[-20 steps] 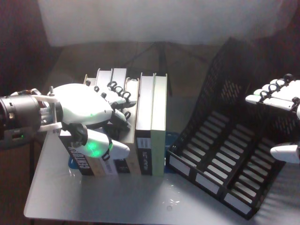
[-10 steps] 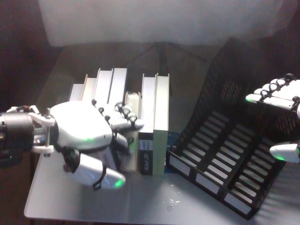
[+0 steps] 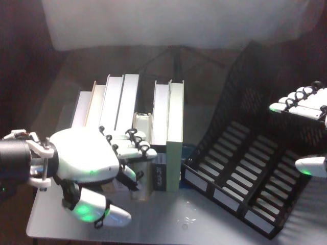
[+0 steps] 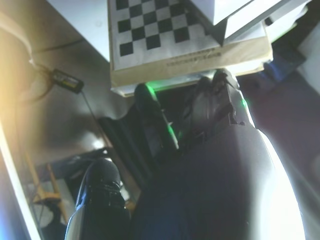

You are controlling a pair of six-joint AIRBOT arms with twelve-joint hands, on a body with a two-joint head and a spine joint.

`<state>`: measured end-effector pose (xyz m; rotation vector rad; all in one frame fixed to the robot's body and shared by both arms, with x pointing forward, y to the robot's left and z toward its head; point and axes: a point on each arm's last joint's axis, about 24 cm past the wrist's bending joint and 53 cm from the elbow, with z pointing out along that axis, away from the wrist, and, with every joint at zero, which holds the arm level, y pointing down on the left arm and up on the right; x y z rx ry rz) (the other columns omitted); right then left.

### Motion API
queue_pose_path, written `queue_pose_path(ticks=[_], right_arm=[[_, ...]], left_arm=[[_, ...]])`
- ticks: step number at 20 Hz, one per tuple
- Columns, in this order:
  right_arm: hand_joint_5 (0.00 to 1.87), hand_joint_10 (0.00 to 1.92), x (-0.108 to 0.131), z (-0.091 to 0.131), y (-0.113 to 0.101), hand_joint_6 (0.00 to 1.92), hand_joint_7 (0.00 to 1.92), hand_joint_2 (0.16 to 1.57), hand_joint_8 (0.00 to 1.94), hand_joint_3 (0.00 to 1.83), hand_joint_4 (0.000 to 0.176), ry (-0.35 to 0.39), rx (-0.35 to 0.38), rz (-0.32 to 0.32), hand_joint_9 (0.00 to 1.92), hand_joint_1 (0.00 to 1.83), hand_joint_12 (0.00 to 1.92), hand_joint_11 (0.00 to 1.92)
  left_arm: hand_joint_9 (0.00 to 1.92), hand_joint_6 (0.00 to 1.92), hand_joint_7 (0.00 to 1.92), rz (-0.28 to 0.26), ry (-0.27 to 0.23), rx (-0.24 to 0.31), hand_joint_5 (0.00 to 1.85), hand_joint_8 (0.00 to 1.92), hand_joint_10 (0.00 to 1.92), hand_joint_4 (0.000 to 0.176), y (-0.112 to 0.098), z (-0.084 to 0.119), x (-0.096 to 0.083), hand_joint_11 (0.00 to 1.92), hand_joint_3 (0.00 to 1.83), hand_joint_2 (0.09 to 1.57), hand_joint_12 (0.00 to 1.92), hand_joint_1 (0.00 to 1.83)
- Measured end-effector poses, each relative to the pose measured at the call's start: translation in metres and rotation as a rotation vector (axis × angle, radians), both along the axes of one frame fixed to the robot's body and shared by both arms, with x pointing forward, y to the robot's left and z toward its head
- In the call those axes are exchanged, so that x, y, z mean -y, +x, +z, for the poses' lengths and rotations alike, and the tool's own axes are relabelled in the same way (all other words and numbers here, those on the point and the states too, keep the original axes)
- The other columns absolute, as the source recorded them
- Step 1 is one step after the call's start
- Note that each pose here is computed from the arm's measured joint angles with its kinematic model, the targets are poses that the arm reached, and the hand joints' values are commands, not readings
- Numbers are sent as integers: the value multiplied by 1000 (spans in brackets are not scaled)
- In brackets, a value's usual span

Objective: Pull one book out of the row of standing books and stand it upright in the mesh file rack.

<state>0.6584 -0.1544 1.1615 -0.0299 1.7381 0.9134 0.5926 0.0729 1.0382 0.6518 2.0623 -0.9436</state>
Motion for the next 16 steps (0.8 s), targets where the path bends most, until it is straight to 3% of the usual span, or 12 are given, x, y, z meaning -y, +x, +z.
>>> queue_pose_path(ticks=[5,8,15,16], right_arm=[[0,0,1,-1,0,0,0,1234,0,0,0,-1,-4,-2,0,240,0,0],[0,0,1,-2,0,0,0,1233,0,0,0,0,-5,-3,0,255,0,0],[0,0,2,-3,0,0,0,1236,0,0,0,-1,-9,-4,0,270,0,0],[0,0,2,-3,0,0,0,1237,0,0,0,-2,-10,-5,0,250,0,0]], left_arm=[[0,0,0,-17,-23,-38,475,0,0,0,-15,-5,2,0,2,1243,0,0],[0,45,0,-27,-32,-52,573,0,0,0,-20,-7,2,0,6,1254,0,0],[0,0,0,-5,-91,-106,362,0,0,0,-29,-1,-2,0,7,1259,0,2],[0,4,0,1,-104,-113,366,0,0,0,-30,1,-3,0,0,1240,0,155]])
